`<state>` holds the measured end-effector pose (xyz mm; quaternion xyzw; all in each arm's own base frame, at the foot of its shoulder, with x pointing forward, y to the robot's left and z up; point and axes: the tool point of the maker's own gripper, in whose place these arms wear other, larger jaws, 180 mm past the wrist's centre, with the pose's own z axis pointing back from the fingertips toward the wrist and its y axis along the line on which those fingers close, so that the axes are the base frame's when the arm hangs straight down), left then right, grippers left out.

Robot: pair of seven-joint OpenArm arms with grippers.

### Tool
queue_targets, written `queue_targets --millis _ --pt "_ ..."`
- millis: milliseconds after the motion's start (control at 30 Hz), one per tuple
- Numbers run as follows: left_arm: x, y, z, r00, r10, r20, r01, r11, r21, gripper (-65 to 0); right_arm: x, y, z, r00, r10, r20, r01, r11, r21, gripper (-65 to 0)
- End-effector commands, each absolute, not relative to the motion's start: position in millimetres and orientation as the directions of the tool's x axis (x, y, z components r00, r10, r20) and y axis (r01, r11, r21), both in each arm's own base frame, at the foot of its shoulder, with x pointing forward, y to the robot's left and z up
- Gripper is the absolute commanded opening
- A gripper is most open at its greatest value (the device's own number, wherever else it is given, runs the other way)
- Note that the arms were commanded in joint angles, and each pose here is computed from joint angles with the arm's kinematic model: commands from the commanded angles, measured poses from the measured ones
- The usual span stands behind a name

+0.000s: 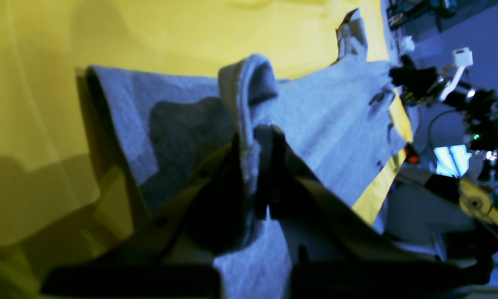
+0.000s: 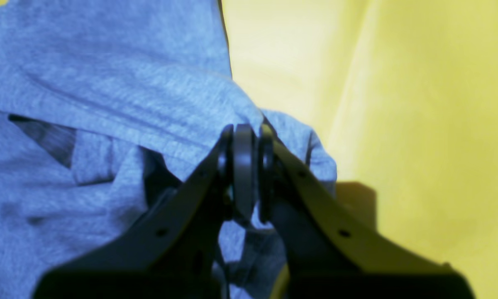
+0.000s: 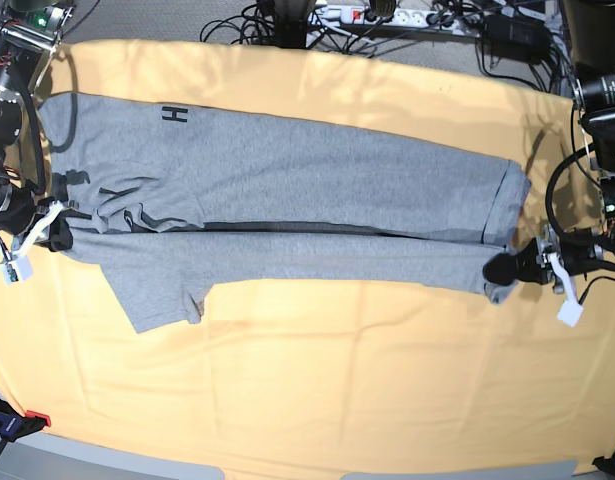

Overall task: Layout the t-shirt on the table in an organized manner, then fold the t-shirt properly
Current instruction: 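Fold the hem with both grippers toward the shoulder edge, then release the hem with the right gripper and move it to the sleeve end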

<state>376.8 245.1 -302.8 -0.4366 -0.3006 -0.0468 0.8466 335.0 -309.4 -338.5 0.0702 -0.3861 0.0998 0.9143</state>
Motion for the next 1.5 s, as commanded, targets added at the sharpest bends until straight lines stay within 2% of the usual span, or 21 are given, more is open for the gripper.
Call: queue_targets --millis 0,400,433,500,533,567,600,733,967,1167,1300,1467 --pt "385.2 252.7 -283.9 0.780 0.194 0.595 0.373 0.619 -0.691 -65.0 345.1 -316.3 -318.3 0.638 0.139 0.757 -0.239 0.971 0.023 -65.0" --pt "376.7 257.3 -302.3 0.812 0.147 0.565 0.343 0.663 -0.666 -65.0 347.5 -315.5 -315.3 0.623 0.134 0.771 -0.240 0.971 0.025 -64.7" --pt "378.1 257.6 -301.2 0.807 0.154 0.569 0.343 0.663 -0.666 -61.0 349.9 -315.1 -312.1 0.607 0.130 0.784 -0.240 0.971 0.025 -57.4" --pt "378.4 257.5 -301.1 0.807 0.156 0.570 0.343 0.662 -0.666 -42.3 355.8 -314.5 -303.6 0.564 0.120 0.817 -0.240 0.971 0.022 -38.6" --pt "378.3 257.3 -301.3 0.807 0.155 0.570 0.343 0.662 -0.666 -33.9 358.5 -313.9 -299.4 0.545 0.118 0.830 -0.241 0.970 0.020 -31.4" --pt "378.2 257.3 -301.4 0.807 0.155 0.569 0.343 0.662 -0.666 -27.7 360.6 -313.8 -295.7 0.533 0.117 0.838 -0.241 0.970 0.017 -27.4" --pt "378.1 257.4 -301.8 0.808 0.154 0.569 0.342 0.663 -0.665 -24.9 362.8 -313.7 -292.6 0.528 0.120 0.841 -0.242 0.970 0.013 -26.4" --pt "378.0 257.5 -302.5 0.809 0.151 0.568 0.342 0.666 -0.663 -24.5 371.5 -317.7 -279.1 0.526 0.128 0.841 -0.234 0.972 -0.002 -26.4" --pt "378.5 257.4 -302.2 0.807 0.154 0.570 0.342 0.665 -0.664 -24.5 391.0 -301.2 -249.4 0.427 0.039 0.903 -0.255 0.964 0.079 -26.4" --pt "381.3 257.9 -300.2 0.798 0.167 0.579 0.342 0.665 -0.664 -24.5 403.5 -301.7 -290.6 0.500 -0.032 0.865 -0.123 0.986 0.108 -25.5" --pt "382.9 258.3 -299.0 0.792 0.176 0.584 0.342 0.665 -0.664 -24.5 413.3 -292.9 -325.5 0.558 -0.171 0.812 -0.085 0.962 0.261 -21.4" --pt "382.9 258.3 -299.0 0.792 0.176 0.584 0.342 0.666 -0.664 -24.5 427.7 -279.7 -348.8 0.586 -0.308 0.749 -0.078 0.899 0.431 -21.5"
